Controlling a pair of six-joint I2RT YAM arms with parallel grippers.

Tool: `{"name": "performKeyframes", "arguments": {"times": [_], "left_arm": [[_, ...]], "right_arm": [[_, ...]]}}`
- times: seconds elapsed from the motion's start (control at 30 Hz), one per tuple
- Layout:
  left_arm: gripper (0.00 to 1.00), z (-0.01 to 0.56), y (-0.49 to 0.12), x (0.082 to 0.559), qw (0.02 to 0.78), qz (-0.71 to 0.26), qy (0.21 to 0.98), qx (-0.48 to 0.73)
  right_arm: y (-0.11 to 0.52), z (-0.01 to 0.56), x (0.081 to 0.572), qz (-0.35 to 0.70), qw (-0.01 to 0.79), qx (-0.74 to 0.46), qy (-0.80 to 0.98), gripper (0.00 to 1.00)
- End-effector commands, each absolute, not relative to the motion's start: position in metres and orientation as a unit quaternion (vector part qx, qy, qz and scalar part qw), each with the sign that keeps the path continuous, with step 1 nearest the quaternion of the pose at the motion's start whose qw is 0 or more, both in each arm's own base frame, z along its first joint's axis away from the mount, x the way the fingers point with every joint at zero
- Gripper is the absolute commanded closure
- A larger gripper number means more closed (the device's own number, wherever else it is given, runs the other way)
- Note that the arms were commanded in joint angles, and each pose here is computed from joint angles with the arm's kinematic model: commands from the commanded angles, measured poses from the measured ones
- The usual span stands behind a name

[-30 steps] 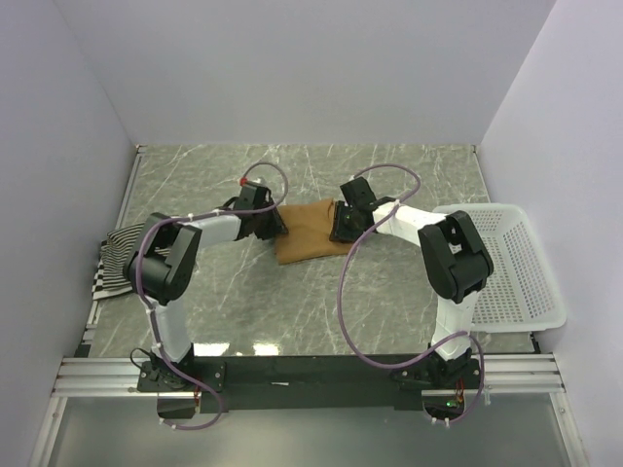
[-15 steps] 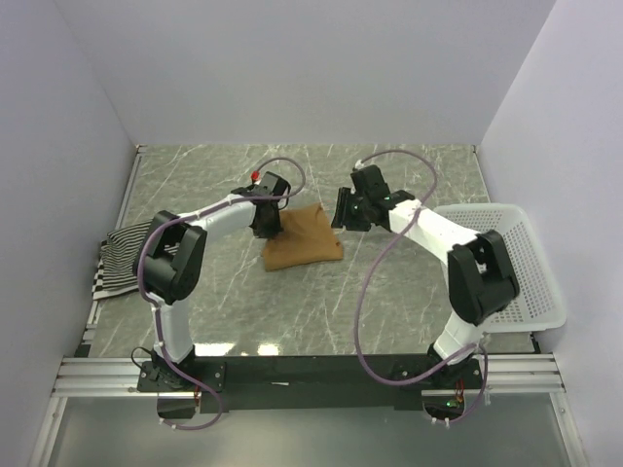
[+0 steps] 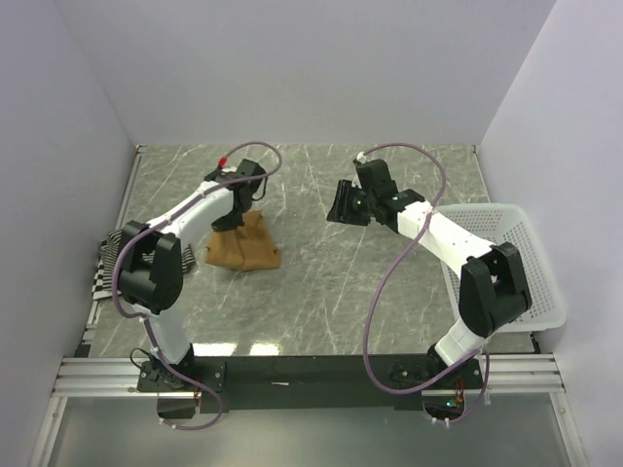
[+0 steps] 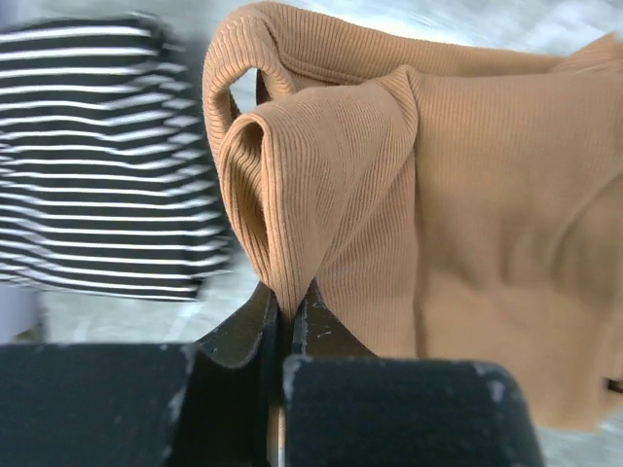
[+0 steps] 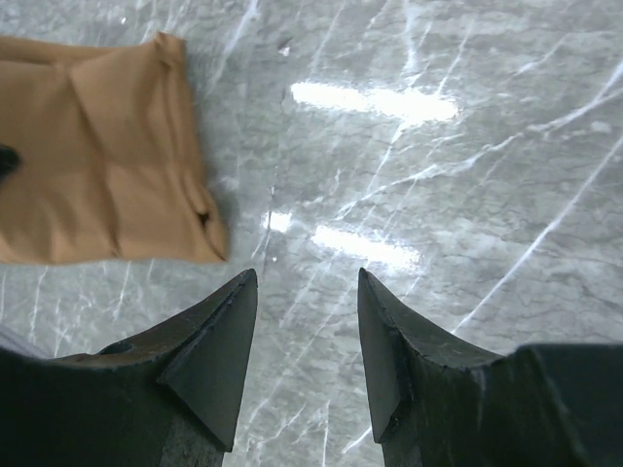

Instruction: Fold and stack the tank tops

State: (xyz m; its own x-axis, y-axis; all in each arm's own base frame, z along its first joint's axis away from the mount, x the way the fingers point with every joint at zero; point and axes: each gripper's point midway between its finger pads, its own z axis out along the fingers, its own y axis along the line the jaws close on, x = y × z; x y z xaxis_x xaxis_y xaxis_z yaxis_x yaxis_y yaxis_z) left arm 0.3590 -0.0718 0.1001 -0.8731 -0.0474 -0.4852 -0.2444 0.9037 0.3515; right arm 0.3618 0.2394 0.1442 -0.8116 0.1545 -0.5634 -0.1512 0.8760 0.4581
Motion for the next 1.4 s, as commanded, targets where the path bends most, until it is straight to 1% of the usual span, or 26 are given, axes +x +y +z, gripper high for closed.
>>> {"name": "performKeyframes", "arguments": {"times": [0.0, 0.23, 0.63, 0.9, 1.03, 1.07, 1.3, 1.37], "left_arm": [[1.0, 0.151, -0.039, 0.364, 0.277, 0.249, 0.924, -0.088], [1.0, 0.167, 0.005, 0.363, 0.269, 0.272, 0.916, -0.116], [1.0, 0.222, 0.035, 0.365, 0.303, 0.278, 0.901, -0.139], [1.0, 0.234, 0.059, 0.351, 0.312, 0.272, 0.894, -0.173], [1.0, 0.232, 0.078, 0.343, 0.318, 0.276, 0.886, -0.196], [1.0, 0.223, 0.082, 0.338, 0.308, 0.279, 0.888, -0.198], [0.99, 0.197, 0.131, 0.323, 0.303, 0.272, 0.868, -0.284], [1.0, 0.192, 0.141, 0.324, 0.312, 0.265, 0.86, -0.306]], "right_arm": [[0.252, 0.164, 0.36, 0.278, 0.326, -0.013, 0.904, 0.47], [0.251, 0.163, 0.358, 0.28, 0.325, -0.017, 0.903, 0.47], [0.252, 0.158, 0.355, 0.283, 0.321, -0.02, 0.904, 0.47], [0.252, 0.154, 0.356, 0.277, 0.317, -0.023, 0.907, 0.47], [0.253, 0.149, 0.357, 0.276, 0.313, -0.023, 0.908, 0.47], [0.253, 0.149, 0.358, 0.278, 0.312, -0.022, 0.908, 0.47], [0.256, 0.139, 0.358, 0.276, 0.302, -0.024, 0.912, 0.47], [0.256, 0.138, 0.359, 0.277, 0.302, -0.023, 0.912, 0.47]]}}
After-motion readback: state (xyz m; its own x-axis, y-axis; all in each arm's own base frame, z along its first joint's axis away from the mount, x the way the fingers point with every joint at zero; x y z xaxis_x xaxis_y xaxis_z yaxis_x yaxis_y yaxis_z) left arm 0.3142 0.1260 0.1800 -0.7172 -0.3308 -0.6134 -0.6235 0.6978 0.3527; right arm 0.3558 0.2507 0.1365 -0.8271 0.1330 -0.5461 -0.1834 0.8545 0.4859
